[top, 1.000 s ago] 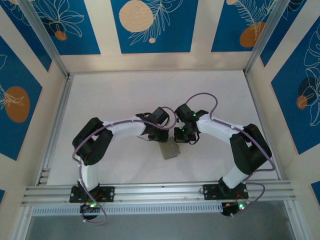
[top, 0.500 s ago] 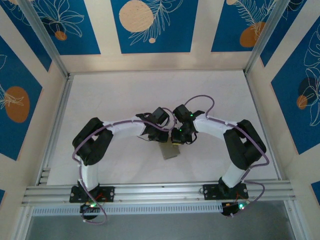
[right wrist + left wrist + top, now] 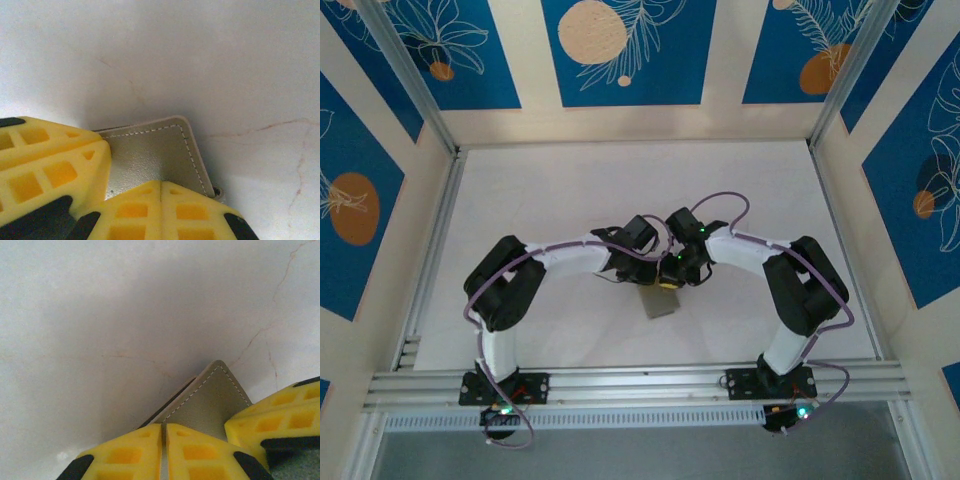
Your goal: Put the credit cards into the card holder
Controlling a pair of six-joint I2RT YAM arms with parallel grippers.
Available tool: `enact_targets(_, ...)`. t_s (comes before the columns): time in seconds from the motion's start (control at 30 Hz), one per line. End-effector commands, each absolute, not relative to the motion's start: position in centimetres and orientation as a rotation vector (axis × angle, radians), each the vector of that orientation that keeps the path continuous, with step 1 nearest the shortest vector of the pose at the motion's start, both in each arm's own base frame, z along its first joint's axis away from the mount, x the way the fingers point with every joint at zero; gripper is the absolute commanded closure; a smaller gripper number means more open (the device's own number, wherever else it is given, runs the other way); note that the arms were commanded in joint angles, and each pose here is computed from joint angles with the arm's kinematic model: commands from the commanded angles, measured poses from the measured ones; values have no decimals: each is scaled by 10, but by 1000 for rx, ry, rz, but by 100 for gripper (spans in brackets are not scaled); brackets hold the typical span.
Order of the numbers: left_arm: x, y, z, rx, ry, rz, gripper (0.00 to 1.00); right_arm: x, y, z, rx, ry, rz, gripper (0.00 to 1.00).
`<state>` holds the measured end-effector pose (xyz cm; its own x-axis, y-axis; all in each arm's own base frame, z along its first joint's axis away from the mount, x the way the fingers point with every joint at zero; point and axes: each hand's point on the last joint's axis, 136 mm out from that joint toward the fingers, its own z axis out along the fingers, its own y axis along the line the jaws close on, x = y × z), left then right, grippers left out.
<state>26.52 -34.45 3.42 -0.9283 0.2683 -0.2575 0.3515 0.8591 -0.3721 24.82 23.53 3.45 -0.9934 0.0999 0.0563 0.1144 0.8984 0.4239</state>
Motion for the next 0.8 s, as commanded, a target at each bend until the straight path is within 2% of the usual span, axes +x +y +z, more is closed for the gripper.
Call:
enact_targets(0.0,244,-344,16,522,2897,-613,89,248,248,39,-215,-2961,-824,100)
enact_targets(0.33,245,-344,18,523,2890,-612,89,235,246,28,-194,-2945,-768,100)
enact_targets(0.77,244,-345,16,520,2894,-612,89,231,248,34,-188,-2908,-849,100)
